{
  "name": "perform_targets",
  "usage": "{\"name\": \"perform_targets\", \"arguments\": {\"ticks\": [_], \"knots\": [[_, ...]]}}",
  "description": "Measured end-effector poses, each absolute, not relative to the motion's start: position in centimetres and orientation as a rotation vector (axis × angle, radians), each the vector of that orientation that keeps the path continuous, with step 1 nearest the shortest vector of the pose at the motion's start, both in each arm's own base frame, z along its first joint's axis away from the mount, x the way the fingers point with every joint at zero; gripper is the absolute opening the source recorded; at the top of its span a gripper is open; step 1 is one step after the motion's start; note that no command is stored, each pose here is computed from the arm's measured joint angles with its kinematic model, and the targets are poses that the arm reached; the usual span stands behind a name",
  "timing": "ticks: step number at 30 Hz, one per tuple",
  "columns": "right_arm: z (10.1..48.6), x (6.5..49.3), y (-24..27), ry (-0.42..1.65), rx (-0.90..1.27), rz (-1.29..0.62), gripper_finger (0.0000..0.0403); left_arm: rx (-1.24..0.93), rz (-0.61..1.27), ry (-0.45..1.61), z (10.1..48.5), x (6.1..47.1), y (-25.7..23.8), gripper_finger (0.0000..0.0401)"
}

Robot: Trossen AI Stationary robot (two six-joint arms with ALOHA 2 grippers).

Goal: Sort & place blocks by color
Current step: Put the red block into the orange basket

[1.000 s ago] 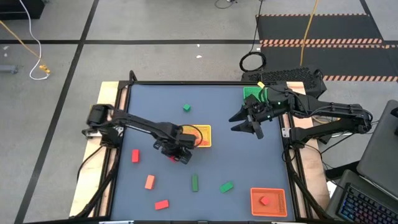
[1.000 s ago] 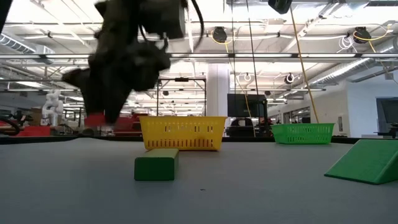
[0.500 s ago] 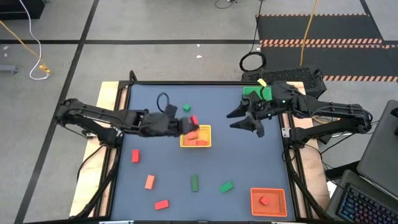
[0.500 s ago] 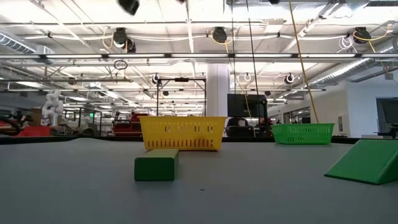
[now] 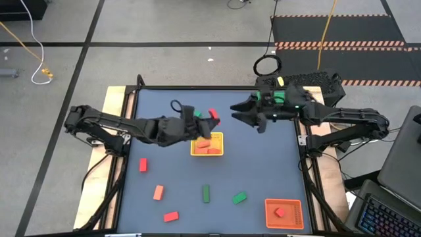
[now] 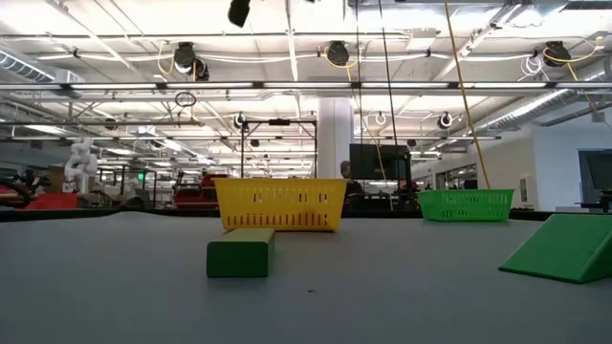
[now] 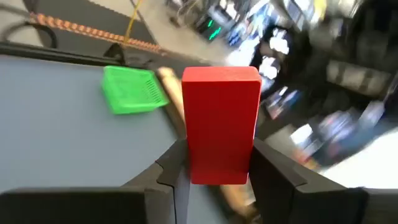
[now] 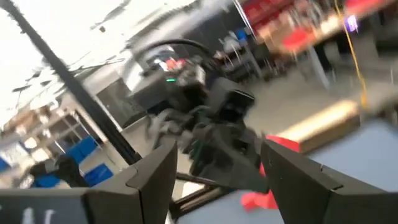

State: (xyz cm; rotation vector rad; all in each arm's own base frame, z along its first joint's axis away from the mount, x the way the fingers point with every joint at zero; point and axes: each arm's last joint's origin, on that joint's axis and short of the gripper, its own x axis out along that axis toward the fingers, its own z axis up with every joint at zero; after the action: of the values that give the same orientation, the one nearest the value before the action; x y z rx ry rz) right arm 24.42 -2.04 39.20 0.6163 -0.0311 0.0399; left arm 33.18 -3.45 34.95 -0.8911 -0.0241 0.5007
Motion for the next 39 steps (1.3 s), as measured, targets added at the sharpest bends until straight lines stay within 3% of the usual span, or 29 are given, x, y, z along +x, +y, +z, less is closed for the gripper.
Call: {"name": "perform_targets", "arguments": {"ticks": [7, 10, 16, 22, 39], "knots": [[34.9, 27.3, -2.3, 0.239, 0.861, -0.060, 0.0228, -0.586, 0.496, 0.127, 34.1, 33.2, -3.4, 0.0128], [34.2, 28.3, -2.3, 0.264, 0.917, -0.023, 0.0228, -0.523, 0.497, 0.206, 33.6, 32.9, -3.0, 0.0128], [34.5, 29.0, -2.4, 0.185, 0.924, -0.014, 0.0228, -0.472, 0.534, 0.405, 31.9, 32.2, -2.1, 0.0128], [33.1, 29.7, -2.9, 0.202, 0.884, -0.183, 0.0228, -0.481, 0.546, 0.421, 31.8, 32.2, -1.0, 0.0128], [29.5, 33.9, -3.4, 0.168, 0.927, -0.223, 0.0226, -0.490, 0.542, 0.560, 30.7, 31.6, -0.5, 0.0128]]}}
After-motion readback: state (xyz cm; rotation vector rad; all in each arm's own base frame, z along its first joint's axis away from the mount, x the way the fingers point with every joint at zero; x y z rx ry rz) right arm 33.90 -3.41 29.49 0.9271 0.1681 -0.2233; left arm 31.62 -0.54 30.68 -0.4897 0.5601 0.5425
